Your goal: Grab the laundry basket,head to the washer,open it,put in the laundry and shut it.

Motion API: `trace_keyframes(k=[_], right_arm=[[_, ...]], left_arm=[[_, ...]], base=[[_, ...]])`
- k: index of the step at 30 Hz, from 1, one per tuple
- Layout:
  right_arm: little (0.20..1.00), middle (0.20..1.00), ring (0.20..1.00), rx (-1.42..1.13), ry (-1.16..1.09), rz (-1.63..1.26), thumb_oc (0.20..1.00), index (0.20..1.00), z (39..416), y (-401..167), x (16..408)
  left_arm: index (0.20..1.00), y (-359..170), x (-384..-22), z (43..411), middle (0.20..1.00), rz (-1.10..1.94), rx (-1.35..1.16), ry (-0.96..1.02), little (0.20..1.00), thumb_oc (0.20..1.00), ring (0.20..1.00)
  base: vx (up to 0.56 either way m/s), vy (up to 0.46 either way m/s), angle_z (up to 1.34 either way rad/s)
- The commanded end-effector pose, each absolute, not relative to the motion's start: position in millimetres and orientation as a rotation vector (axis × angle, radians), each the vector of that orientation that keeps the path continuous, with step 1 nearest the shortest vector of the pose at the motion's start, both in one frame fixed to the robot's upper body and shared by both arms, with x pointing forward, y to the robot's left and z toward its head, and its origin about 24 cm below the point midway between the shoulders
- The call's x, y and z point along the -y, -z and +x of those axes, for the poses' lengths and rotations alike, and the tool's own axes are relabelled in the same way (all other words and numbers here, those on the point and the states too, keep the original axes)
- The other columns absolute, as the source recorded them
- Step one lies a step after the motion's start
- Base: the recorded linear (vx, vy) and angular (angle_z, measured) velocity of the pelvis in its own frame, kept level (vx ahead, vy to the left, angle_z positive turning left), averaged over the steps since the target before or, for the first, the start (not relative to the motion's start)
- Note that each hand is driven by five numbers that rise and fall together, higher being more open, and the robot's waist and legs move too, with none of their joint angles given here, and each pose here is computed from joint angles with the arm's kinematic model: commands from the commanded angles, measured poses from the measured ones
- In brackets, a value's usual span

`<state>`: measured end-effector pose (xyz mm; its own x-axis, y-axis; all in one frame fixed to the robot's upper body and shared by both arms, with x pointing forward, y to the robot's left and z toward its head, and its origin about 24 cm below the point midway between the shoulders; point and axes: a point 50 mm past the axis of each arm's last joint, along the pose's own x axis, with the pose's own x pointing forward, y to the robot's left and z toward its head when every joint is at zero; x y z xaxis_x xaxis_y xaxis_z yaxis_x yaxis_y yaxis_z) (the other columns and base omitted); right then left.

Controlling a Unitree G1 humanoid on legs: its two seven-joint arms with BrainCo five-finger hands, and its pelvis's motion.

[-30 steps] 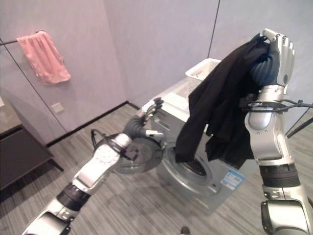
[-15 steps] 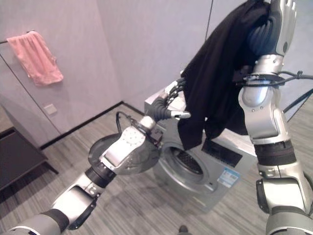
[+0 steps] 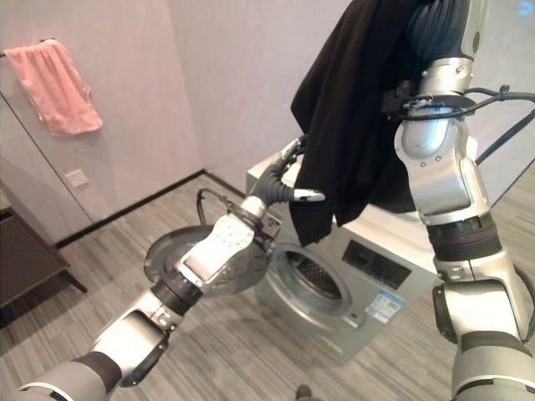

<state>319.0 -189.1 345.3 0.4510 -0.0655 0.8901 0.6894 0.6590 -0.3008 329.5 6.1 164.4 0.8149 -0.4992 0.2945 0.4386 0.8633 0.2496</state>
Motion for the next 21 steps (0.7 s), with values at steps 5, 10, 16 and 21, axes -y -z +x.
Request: trace_keyframes(k=[5,10,16,21], right_arm=[[0.2,0.2,0.2,1.134,0.507,-0.553,0.2,0.2,315,-392,164],[0.2,0.2,0.2,1.102,0.445,-0.501,0.2,0.2,319,-384,158],[0.2,0.2,0.2,1.104,0.402,-0.459,0.2,0.2,319,-376,151],[0.2,0.2,0.2,1.089,0.364,-0.365,0.2,0.2,318,-360,144]], left_arm=[[1.0,-201,40,324,1.0,-0.122,0.353,0.593,1.0,1.0,1.0],[1.0,-218,49,317,1.0,-0.298,0.323,0.657,1.0,1.0,1.0],[1.0,-231,58,314,1.0,-0.398,0.325,0.663,1.0,1.0,1.0],[1.0,-235,60,308,1.0,-0.538,0.306,0.657,1.0,1.0,1.0]], base=[[0.0,0.0,0.0],[0.0,0.0,0.0],[0.0,0.0,0.0],[0.0,0.0,0.0]])
